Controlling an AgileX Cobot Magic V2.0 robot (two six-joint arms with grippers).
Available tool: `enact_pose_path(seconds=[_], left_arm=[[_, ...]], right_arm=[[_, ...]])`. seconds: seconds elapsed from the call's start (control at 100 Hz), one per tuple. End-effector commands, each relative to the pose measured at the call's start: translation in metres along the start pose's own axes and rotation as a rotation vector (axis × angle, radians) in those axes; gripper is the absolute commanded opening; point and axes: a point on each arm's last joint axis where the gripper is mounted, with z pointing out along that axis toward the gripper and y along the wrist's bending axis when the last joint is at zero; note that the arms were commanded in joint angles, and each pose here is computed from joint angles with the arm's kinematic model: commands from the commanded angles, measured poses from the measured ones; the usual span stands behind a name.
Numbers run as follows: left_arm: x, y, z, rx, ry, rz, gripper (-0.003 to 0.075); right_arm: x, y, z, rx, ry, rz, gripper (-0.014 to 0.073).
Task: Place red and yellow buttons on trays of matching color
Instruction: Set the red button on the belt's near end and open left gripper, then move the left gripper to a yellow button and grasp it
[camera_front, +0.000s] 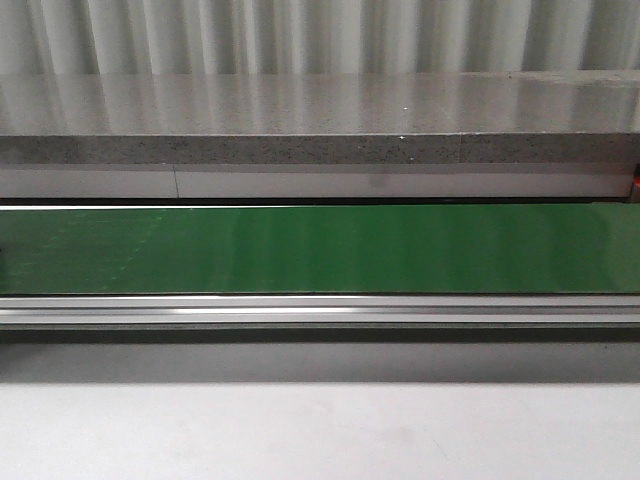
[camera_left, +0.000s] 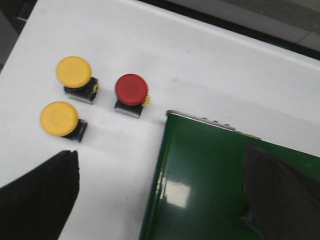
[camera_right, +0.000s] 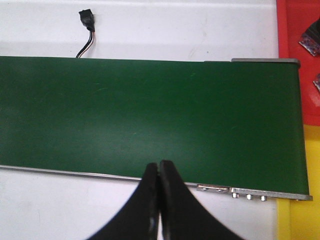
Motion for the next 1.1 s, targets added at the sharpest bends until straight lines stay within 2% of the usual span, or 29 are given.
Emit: enact_pose_path(seconds=[0.0,0.24,0.59,0.77,1.09], left_arm=[[-0.012,0.012,-0.004,-0.023,-0.077,-0.039,0.0617],[-0.010,0.039,0.042,-0.056,0.001,-0.102,0.0617],[-0.004,0.064,0.095,-0.092,0.045,-0.151,0.0617],[-0.002,0.083,0.104,-0.120,0.033,-0.198,0.0617],[-0.019,0.093,0.127,-0.106,0.046,-0.211,0.0617]], right_arm=[[-0.010,0.002,-0.009,0.000,-0.080,-0.010,-0.0067],[-0.010,0.002,-0.009,0.000,-0.080,-0.010,-0.0067],[-0.010,0.002,-0.009,0.000,-0.080,-0.010,-0.0067],[-0.010,0.002,-0.009,0.000,-0.080,-0.010,-0.0067],[-0.010,0.002,-0.009,0.000,-0.080,-0.010,-0.0067]])
